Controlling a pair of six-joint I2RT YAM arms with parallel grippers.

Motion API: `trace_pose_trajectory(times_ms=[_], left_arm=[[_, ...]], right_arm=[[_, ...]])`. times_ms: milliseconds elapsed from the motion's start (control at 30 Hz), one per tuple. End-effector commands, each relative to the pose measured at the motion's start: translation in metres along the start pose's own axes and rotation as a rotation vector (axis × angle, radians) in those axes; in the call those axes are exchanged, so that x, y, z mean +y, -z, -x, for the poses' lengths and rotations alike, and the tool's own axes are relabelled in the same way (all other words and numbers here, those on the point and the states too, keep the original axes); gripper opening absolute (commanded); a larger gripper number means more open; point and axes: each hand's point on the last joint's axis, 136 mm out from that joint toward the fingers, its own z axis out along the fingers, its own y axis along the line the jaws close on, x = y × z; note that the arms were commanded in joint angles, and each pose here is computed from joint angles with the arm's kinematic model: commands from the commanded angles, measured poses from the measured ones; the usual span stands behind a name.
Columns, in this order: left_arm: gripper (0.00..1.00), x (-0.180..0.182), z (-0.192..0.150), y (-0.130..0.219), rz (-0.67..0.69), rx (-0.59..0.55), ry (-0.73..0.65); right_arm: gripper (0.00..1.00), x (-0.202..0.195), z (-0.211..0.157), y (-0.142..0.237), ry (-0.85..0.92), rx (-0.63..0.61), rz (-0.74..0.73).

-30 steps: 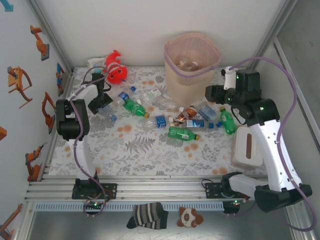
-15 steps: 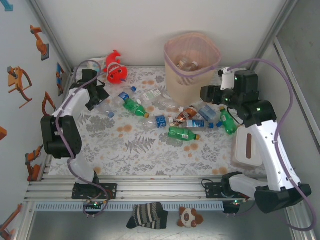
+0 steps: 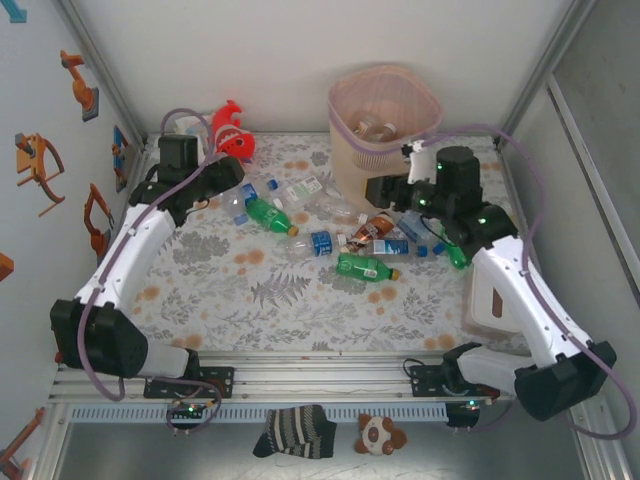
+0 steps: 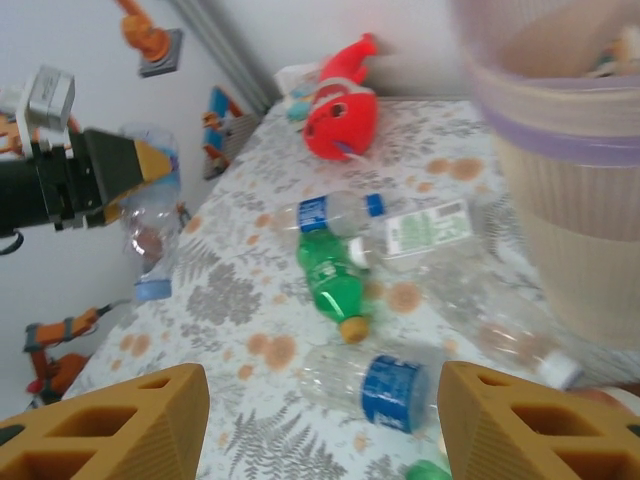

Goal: Put the plastic bottles in the bin

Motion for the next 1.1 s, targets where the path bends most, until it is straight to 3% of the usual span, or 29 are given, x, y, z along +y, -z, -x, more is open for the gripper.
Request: trace_pose_trajectory(times_ms=[0,467,1067], left_arm=[[0.68,-0.038,0.005,0.019,-0.157,-0.048,-0.06],[0.68,-0.112,-0.008,0.065,-0.394,-0.103,-0.099],[0.69,-0.122,-0.018,0.068,-0.382,-0.114,-0.12]], right_arm=[[0.61,0.033,0.009,-0.024,0.049,-0.065,0.106],[0.61,0.121,-0.005,-0.116,0.128,-0.05,0.333],[0.62,0.157,-0.017,-0.14,0.109,-0.03,0.486]])
